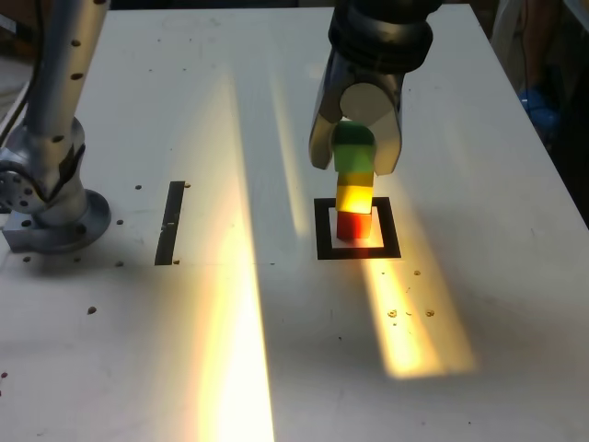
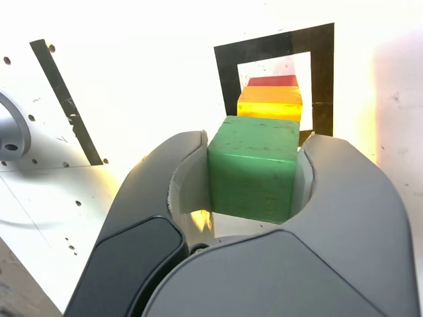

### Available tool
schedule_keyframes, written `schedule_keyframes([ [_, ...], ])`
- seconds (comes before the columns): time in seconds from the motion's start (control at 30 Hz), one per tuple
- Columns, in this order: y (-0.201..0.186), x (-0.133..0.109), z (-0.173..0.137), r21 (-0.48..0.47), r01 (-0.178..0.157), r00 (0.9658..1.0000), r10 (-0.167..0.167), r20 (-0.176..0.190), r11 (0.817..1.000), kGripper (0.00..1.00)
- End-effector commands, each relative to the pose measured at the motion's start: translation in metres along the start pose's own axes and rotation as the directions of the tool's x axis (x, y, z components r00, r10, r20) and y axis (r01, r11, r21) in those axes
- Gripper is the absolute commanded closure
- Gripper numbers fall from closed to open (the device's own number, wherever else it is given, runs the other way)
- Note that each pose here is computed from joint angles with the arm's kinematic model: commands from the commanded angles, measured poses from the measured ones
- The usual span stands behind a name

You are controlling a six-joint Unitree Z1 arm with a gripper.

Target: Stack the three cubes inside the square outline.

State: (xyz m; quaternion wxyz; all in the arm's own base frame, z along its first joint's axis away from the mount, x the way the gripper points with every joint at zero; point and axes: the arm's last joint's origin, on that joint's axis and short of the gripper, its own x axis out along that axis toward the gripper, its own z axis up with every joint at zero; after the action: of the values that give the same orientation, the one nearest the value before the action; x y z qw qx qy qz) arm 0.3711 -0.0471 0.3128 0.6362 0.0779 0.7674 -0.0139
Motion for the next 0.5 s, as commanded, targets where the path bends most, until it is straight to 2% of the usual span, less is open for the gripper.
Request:
schedule_keyframes([
  [0.0, 0.0009, 0.0016, 0.0013, 0.000, 0.003, 0.9999, -0.003, -0.011, 1.000, 0.64],
  [0.47, 0.0010, 0.0107, 0.0078, -0.004, 0.025, 0.9992, -0.026, -0.032, 1.000, 0.64],
])
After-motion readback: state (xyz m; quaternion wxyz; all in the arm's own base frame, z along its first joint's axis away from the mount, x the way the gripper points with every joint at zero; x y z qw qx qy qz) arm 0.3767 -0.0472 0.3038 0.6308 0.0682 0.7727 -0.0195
